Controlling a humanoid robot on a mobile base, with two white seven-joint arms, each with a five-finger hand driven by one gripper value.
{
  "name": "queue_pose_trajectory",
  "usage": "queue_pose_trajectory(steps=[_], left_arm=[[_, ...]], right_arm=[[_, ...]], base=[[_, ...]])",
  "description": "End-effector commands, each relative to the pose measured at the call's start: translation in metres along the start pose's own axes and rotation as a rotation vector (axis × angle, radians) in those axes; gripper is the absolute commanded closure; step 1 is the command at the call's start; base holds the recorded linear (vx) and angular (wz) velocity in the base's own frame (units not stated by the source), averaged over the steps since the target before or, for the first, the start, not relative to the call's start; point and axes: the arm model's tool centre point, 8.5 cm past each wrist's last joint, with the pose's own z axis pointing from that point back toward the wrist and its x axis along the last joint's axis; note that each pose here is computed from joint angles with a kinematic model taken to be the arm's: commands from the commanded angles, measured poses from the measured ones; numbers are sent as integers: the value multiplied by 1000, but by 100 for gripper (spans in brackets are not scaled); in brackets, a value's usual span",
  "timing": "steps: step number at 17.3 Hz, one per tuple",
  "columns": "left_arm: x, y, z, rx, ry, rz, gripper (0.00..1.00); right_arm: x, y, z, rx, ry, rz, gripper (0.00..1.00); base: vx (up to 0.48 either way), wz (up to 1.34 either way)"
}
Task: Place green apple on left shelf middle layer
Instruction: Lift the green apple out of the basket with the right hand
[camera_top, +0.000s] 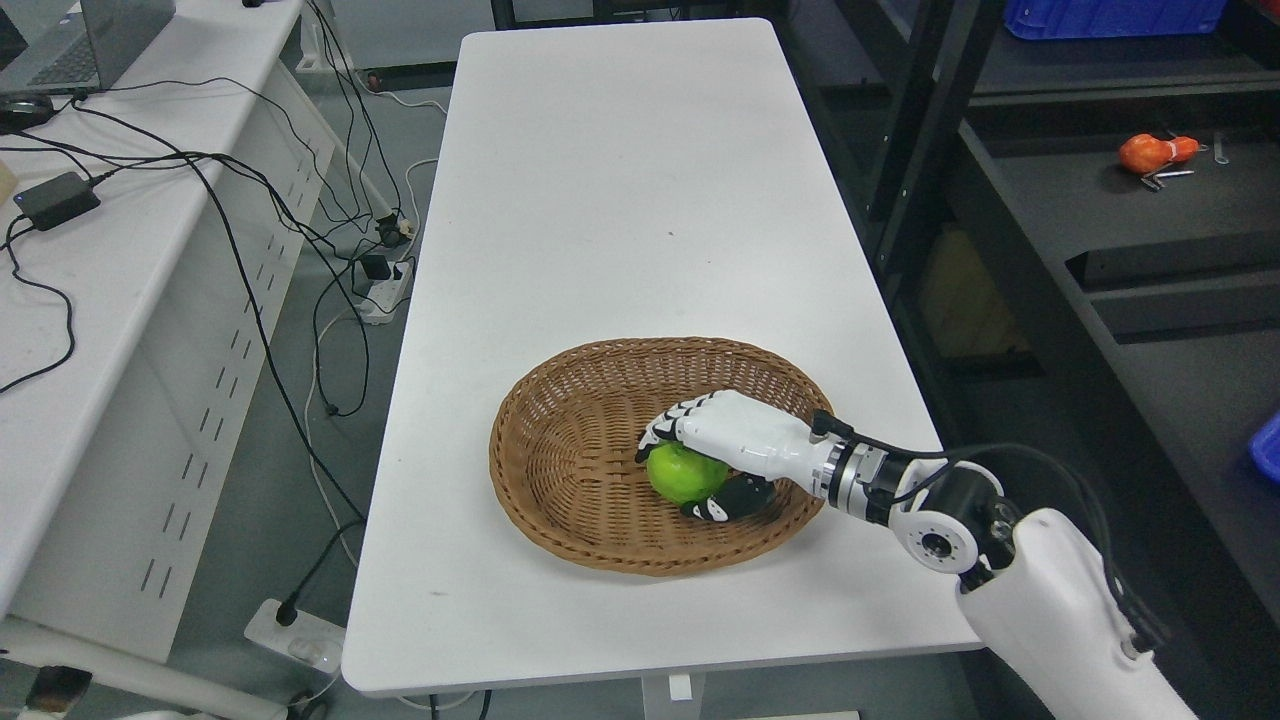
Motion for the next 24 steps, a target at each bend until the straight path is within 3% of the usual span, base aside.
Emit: queue_pose_trajectory(steps=[1,4,7,8,10,14,24], left_arm=[[8,11,1,18,-13,-3,0],[7,11,1,18,-11,-3,0],[7,11,1,18,-11,-3,0],[8,11,1,18,-13,-3,0],[7,11,1,18,-11,-3,0],[7,11,1,18,-11,-3,0],[8,11,1,18,-13,-3,0]], right_arm=[[-26,-24,19,-135,79,-13,100],[-52,-55,48,-387,218,-41,100],[-80,-83,87,-746,485,-79,100],[-83,-82,93,-792,533,-83,100],[-78,-78,101,-837,555,-106,100],[-70,-62,98,-836,556,-156,100],[-68,-42,102,-795,552,-169,100]], base=[[0,0],[0,0],[0,0],[0,0],[0,0],[-5,0],[-170,-35]])
